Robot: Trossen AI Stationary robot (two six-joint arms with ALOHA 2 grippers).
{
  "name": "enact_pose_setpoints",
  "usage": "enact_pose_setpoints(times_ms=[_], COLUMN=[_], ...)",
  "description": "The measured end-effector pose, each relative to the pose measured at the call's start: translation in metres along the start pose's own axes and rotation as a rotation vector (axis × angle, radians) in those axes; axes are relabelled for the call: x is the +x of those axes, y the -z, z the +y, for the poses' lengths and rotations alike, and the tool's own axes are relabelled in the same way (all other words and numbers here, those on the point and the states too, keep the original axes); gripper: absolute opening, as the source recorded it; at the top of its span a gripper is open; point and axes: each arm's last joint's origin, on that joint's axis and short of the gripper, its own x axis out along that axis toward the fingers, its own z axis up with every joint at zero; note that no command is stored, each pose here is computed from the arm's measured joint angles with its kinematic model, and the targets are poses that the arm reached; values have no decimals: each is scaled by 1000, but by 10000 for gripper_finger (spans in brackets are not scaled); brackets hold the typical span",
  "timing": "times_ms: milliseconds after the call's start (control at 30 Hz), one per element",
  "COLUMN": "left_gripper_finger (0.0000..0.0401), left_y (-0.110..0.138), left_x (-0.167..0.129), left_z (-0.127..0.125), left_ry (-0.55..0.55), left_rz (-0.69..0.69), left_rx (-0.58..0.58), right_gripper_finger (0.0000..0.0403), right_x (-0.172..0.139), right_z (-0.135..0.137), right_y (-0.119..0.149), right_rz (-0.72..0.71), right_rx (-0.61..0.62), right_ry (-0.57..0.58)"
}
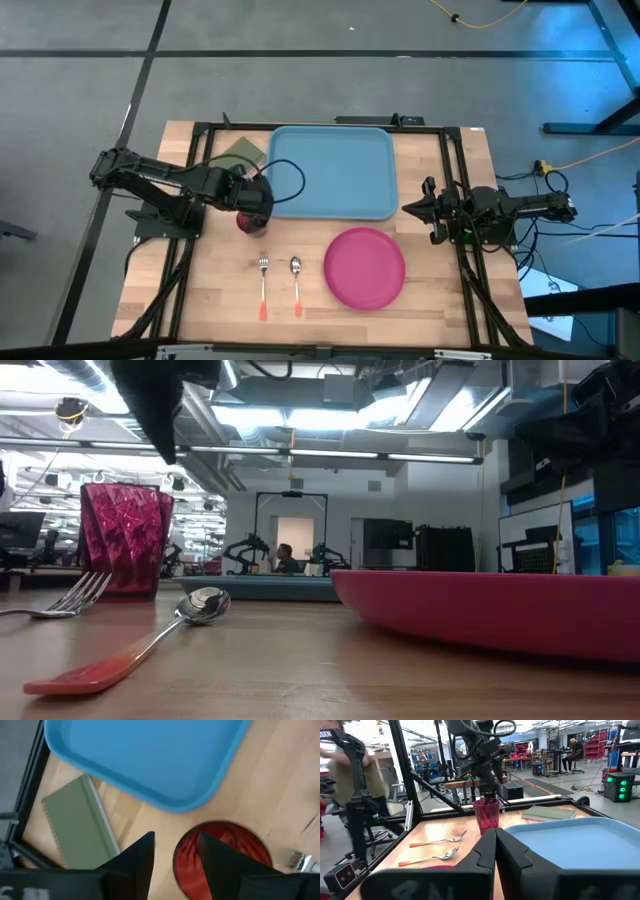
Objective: Pick and place plate/cup/fork/spoon on tray
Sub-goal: Put the purple cup on the top left of the blue tray
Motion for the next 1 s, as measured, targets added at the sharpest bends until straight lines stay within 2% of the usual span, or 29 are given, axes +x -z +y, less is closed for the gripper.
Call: enact_pose_setpoints(times_ms=[67,300,433,567,833,1000], left_gripper_finger=[149,150,152,150,149,149], left_y=[2,6,17,26,25,24], left_x=[0,1,15,23,22,23], left_z=[1,2,0,0,2,5], left_ry=[-6,-19,3,3,-58,-72], left_rz=[24,58,153,221,189,188], left_rx=[5,-93,-159,-151,-148,-236], right_gripper_finger=[14,14,14,14,14,14], right_x=[0,0,0,0,0,0], right_z=[0,0,0,0,0,0], right_y=[0,0,0,0,0,0], right_rz=[0,0,0,0,0,0], right_rx=[0,0,0,-1,-3,-3], right_ry=[0,0,-1,-1,0,-2])
